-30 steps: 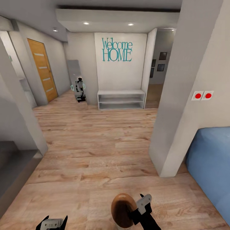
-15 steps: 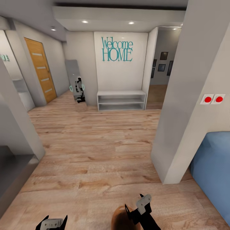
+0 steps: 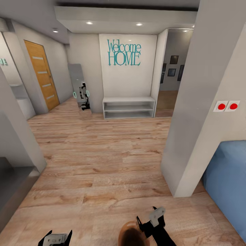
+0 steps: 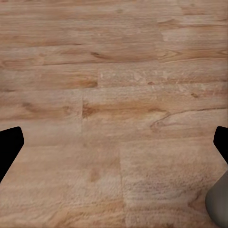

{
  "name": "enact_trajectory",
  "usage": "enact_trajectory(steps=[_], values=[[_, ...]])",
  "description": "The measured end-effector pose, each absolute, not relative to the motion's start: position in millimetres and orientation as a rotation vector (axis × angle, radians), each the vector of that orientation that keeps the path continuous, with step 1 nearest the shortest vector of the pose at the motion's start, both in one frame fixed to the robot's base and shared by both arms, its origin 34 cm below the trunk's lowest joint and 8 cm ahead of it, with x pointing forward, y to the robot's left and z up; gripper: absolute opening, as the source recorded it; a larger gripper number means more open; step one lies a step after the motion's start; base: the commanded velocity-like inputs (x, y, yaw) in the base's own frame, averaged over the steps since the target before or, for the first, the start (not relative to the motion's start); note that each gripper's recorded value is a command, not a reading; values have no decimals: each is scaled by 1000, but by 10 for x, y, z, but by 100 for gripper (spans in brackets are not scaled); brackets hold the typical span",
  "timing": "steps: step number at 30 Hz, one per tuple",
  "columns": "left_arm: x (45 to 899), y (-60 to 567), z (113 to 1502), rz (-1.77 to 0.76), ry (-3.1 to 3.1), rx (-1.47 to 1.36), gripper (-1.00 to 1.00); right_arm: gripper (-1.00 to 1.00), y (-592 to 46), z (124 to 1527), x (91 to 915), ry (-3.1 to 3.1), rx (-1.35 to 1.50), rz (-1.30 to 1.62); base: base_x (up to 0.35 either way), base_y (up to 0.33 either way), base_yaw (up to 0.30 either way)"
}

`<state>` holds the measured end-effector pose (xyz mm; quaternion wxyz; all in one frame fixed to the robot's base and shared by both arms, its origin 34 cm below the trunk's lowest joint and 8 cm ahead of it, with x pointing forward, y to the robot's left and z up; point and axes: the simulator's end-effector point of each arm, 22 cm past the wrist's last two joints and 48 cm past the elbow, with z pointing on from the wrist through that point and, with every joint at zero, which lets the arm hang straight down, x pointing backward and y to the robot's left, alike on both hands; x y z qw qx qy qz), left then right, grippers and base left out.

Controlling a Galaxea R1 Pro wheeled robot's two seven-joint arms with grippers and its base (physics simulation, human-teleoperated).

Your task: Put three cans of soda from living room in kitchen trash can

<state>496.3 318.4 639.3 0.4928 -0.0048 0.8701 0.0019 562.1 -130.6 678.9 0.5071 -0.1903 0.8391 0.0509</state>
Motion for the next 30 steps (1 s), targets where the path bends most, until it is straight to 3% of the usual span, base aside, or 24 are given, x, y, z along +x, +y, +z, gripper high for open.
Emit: enact_trajectory(steps=[8,19,30], values=[[4965,3178,6395,1,2111,-14,100,100,-1688,6670,6052,2352,-305,120,1,0,0],[4990,3137,6424,-9,2104,-15,100,100,-1620,7355,7166,2791,-275,97,0,0,0],[4974,3133,6368,-10,2113,-14,100,100,-1864,7350,7407,2865,-142,92,0,0,0]])
